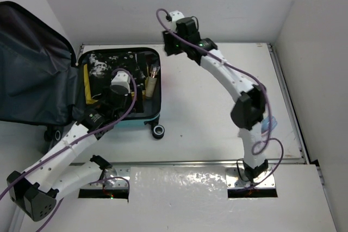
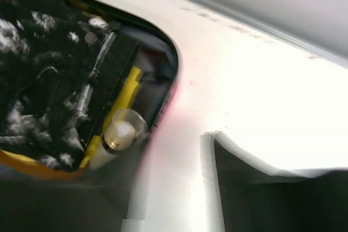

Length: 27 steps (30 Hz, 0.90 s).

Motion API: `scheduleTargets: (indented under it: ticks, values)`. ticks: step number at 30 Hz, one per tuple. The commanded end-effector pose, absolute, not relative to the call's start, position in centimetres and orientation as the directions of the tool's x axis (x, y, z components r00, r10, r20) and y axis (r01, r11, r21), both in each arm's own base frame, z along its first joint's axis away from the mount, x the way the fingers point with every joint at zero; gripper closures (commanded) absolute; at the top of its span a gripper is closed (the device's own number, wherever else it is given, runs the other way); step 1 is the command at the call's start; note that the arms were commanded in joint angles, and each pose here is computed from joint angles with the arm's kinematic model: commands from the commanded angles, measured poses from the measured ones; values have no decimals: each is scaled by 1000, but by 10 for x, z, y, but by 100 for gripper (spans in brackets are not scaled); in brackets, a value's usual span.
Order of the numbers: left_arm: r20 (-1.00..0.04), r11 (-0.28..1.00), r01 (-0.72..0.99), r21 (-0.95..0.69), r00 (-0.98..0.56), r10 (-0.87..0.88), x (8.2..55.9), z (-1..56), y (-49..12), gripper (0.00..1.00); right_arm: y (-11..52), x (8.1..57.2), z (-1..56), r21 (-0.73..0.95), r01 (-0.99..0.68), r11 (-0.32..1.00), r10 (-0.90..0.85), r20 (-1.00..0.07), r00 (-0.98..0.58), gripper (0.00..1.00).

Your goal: Pack the luggage

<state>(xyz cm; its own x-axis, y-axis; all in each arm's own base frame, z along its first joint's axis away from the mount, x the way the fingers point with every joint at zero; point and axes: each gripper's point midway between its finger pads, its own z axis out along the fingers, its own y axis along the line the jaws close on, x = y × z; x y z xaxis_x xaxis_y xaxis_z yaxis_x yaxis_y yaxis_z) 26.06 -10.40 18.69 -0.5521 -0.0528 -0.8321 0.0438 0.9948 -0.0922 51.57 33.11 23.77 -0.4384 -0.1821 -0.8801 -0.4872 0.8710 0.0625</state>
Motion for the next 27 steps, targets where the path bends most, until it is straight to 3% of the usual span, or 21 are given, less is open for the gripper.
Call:
scheduleTargets:
  ticks: [1,2,3,5,6,9,10,11,13,14,18,19,21,22,25,27]
  values:
    - [-846,987,11,-160,-517,-132,287,219,-120,0,292,485,264,4,-419,908,-187,-892,-412,70]
    - [-830,987,21,-156,-545,-120,293,219,-128,0,276,470,297,6,-392,920,-142,-926,-350,82]
    - [-804,993,19,-120,-588,-86,305,205,-140,1,258,452,248,-20,-370,929,-187,-887,-422,93]
    - [-805,995,18,-99,-589,-70,332,209,-155,6,222,427,270,-11,-302,953,-132,-914,-383,99]
    - [-809,996,11,-86,-585,-64,342,210,-159,10,197,413,233,-24,-269,963,-147,-881,-450,100]
    - [-809,999,26,-35,-587,-14,379,205,-177,26,142,373,211,3,-179,984,-85,-873,-481,100]
    - [-817,999,31,-36,-576,-12,392,216,-184,36,131,364,206,19,-158,987,-62,-869,-491,100]
    - [-783,1000,17,21,-622,27,405,189,-186,59,121,347,181,11,-153,988,-74,-842,-534,100]
    - [-784,999,5,40,-620,34,431,191,-187,63,100,330,184,14,-115,993,-49,-851,-523,100]
    - [-746,998,2,64,-664,49,442,165,-188,72,96,320,172,13,-113,993,-51,-839,-542,100]
    - [-724,996,-63,60,-690,0,480,154,-174,82,79,299,178,18,-78,997,-26,-855,-518,100]
    - [-723,996,-64,61,-691,0,482,154,-176,82,72,293,173,-9,-60,998,-40,-839,-543,97]
    - [-752,998,-53,18,-658,-21,474,167,-186,80,52,288,177,-70,12,997,-51,-827,-559,57]
    - [-790,999,-37,-29,-612,-46,464,197,-192,73,46,282,175,-92,30,995,-58,-810,-584,41]
    - [-834,989,-9,-145,-538,-127,438,239,-191,58,28,270,164,-155,75,985,-70,-760,-646,29]
    - [-836,982,13,-187,-528,-152,420,247,-191,54,21,263,152,-169,85,982,-64,-716,-696,28]
